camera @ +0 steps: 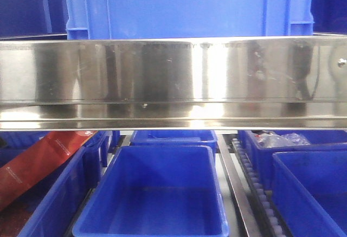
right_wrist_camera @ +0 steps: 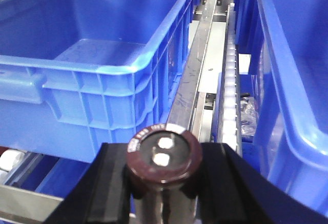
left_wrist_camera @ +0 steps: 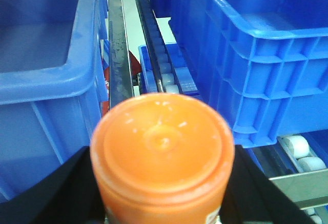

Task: Place cylindrical capacitor in blue bin on shelf
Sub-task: 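Lower the left gripper into a blue bin and release the orange cylinder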

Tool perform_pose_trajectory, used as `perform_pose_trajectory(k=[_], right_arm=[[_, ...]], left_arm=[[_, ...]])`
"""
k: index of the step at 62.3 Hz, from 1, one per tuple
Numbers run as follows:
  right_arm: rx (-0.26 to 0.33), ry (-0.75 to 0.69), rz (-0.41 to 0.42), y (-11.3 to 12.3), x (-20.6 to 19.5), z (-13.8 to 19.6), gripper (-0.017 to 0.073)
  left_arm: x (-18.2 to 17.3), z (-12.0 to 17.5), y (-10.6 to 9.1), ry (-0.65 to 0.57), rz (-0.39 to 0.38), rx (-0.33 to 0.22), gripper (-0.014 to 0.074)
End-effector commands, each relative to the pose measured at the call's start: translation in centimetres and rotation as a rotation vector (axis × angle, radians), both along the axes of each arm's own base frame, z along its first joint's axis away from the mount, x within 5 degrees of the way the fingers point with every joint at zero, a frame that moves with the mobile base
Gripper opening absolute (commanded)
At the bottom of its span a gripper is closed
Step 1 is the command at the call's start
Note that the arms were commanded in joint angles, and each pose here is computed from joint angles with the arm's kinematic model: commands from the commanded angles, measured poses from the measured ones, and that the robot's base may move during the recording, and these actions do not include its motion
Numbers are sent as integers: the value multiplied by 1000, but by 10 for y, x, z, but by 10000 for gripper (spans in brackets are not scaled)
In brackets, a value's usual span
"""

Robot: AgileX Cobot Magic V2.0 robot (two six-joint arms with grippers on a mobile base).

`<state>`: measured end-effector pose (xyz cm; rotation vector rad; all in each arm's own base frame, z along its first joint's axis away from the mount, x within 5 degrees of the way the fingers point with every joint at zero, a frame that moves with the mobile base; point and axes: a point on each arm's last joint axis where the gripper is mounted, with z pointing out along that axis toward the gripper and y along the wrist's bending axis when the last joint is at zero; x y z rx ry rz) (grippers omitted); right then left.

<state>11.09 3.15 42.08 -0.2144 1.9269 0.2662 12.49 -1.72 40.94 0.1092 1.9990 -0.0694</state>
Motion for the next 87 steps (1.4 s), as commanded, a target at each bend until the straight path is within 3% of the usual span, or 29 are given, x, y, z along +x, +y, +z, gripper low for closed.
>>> perform_pose_trajectory(k=[1,61,87], right_arm=[[5,-40,-1,0,-1,6,-154],[6,-41,-1,0,-1,6,-154],[24,-94,-9,-1,0,11,-154]], left_arm=[[-1,2,0,-22,0,-14,-111],[-1,2,0,-22,0,-14,-111],[1,7,-2,-76,-9,-30,-111]])
